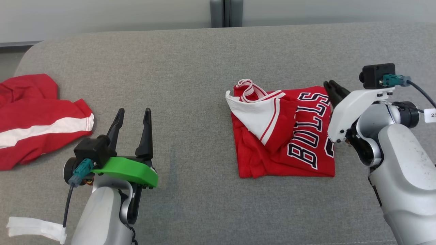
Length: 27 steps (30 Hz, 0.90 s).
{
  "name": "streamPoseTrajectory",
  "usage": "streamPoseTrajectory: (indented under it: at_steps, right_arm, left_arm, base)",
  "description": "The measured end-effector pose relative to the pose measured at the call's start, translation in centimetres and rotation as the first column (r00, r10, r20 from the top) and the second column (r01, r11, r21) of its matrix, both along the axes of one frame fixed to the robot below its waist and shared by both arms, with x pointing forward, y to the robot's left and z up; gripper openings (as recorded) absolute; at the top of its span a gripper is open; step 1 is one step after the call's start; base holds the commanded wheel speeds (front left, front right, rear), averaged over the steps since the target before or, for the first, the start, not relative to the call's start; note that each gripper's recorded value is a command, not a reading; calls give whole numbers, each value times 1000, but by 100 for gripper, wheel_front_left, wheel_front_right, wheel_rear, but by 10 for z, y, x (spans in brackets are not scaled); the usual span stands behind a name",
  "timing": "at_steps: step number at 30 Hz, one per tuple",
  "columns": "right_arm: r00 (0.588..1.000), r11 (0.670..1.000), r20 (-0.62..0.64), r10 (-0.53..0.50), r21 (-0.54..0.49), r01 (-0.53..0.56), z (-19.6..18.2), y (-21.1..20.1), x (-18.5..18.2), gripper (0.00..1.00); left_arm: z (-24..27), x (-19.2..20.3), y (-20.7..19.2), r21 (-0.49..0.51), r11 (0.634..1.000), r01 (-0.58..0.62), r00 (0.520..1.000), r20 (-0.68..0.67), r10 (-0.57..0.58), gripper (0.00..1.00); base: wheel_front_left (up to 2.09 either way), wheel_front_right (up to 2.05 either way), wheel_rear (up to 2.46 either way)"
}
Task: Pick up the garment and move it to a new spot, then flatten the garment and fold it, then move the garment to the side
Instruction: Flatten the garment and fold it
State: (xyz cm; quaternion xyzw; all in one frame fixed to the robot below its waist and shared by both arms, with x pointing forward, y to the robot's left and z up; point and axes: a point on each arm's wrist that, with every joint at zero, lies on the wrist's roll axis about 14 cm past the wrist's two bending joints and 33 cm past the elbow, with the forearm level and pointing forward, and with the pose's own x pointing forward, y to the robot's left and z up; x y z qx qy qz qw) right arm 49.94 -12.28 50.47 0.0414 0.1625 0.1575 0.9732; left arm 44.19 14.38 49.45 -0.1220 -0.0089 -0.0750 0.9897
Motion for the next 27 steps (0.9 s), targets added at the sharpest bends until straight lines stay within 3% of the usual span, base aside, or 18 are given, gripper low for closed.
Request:
streamPoseTrajectory:
  at_steps: [4, 7, 14, 19, 22, 27]
  right_arm:
    - [999, 994, -40, 5, -108, -10, -27, -5, 1, 0]
    - [998, 991, -51, 37, -128, -43, -38, 6, 1, 0]
    - [968, 955, -66, 241, -160, -249, -57, 74, -17, 0]
    - [911, 901, -43, 411, -132, -413, -51, 128, -47, 0]
    - [858, 850, -95, 506, -118, -514, -59, 152, -77, 0]
    - [785, 785, -189, 590, -93, -613, -70, 162, -115, 0]
  left_arm:
    - [-2, 0, 1, 0, 1000, -2, 1000, -4, 2, 100]
    - [-4, 1, 2, 1, 1000, -5, 1000, -9, 5, 100]
    - [-5, 0, 8, 5, 1000, -18, 1000, -13, 18, 100]
    - [-3, 0, 11, 4, 1000, -28, 1000, -10, 28, 100]
    - [-2, -1, 10, 2, 1000, -26, 1000, -8, 26, 100]
    - [0, -1, 8, 1, 1000, -21, 1000, -1, 21, 100]
  base:
    - [0, 0, 0]
    - [0, 0, 0]
    - [0, 0, 0]
    - [0, 0, 0]
    - [0, 0, 0]
    - [0, 0, 0]
